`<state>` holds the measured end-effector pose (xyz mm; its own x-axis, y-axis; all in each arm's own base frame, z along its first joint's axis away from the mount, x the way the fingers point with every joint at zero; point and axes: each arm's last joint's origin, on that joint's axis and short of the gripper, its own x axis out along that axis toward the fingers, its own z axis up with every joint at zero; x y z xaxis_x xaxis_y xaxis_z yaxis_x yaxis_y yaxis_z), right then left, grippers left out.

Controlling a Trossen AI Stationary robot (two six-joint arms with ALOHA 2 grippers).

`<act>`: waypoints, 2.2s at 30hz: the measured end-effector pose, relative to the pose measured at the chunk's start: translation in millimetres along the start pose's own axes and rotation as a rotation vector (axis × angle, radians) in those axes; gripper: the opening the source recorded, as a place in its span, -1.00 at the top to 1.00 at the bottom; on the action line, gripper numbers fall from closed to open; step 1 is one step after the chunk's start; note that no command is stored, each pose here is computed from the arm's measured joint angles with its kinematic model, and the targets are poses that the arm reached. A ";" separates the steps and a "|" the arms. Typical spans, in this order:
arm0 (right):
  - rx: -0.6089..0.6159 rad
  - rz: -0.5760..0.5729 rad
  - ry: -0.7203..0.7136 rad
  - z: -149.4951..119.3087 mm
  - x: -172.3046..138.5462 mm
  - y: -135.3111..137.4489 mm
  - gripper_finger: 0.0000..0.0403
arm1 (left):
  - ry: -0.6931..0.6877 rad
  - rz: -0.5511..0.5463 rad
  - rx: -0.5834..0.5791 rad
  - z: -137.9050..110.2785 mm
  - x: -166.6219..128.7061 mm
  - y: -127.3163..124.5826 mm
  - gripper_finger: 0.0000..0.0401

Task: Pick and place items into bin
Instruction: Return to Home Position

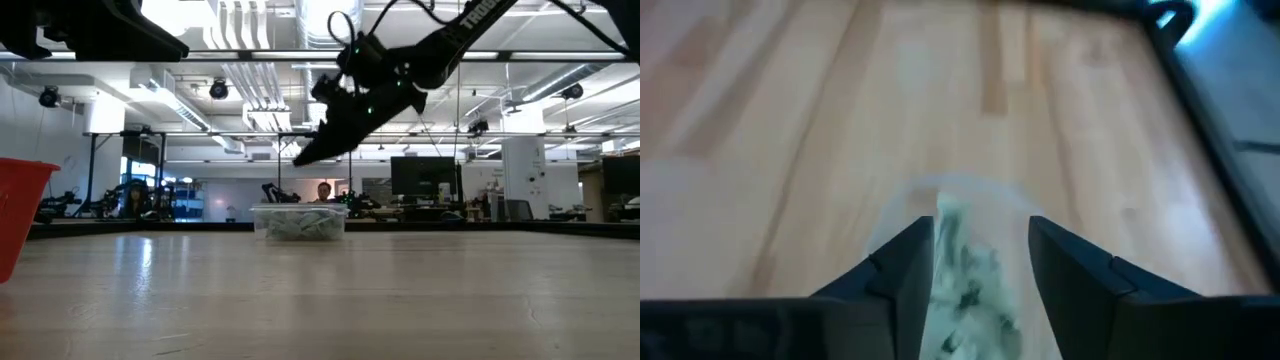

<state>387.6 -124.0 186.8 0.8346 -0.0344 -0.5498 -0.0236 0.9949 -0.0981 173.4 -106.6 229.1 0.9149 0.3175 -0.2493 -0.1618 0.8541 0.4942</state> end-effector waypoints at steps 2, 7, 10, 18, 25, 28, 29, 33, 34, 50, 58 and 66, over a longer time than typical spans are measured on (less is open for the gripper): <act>0.002 -0.006 -0.024 9.2 -11.7 0.7 0.21 | -0.003 0.000 -0.005 1.2 -0.1 0.3 0.45; -0.050 0.016 -0.024 18.5 -41.2 14.4 0.20 | -0.029 0.005 -0.014 9.1 -0.6 2.5 0.45; -0.074 0.023 -0.052 19.2 -61.7 23.5 0.21 | -0.089 0.023 -0.009 18.8 -0.5 5.7 0.45; -0.083 -0.023 -0.203 8.6 -129.3 40.5 0.26 | -0.366 0.003 0.085 41.6 8.1 22.6 0.45; -0.101 -0.082 -0.415 -17.8 -184.3 58.8 0.29 | -0.420 0.082 0.018 27.3 35.1 58.8 0.45; -0.102 -0.103 -0.496 -29.8 -202.3 65.2 0.28 | -0.419 0.055 -0.011 18.0 44.3 76.2 0.45; -0.100 -0.110 -0.515 -33.9 -207.2 67.0 0.28 | -0.424 0.044 -0.020 15.8 46.5 82.6 0.45; -0.101 -0.135 -0.560 -49.5 -221.3 72.0 0.26 | -0.389 0.067 -0.047 6.3 45.6 101.8 0.45; -0.101 -0.141 -0.565 -53.3 -223.5 72.7 0.27 | -0.387 0.075 -0.053 4.5 42.0 104.6 0.45; 0.082 -0.103 -0.550 -128.0 -208.6 86.7 0.31 | -0.503 0.131 -0.206 -87.4 -10.5 87.2 0.45; 0.084 -0.114 -0.672 -138.6 -215.3 91.6 0.32 | -0.514 0.154 -0.233 -98.8 -22.0 87.8 0.45; 0.028 -0.041 -0.645 -143.9 -215.7 95.7 0.33 | -0.490 0.138 -0.239 -105.7 -28.8 87.7 0.45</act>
<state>126.2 -35.0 176.7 0.9979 -0.0169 0.0632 0.0221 0.9964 -0.0823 93.7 2.7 191.6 0.9350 0.2531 0.2484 -0.3192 0.9058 0.2785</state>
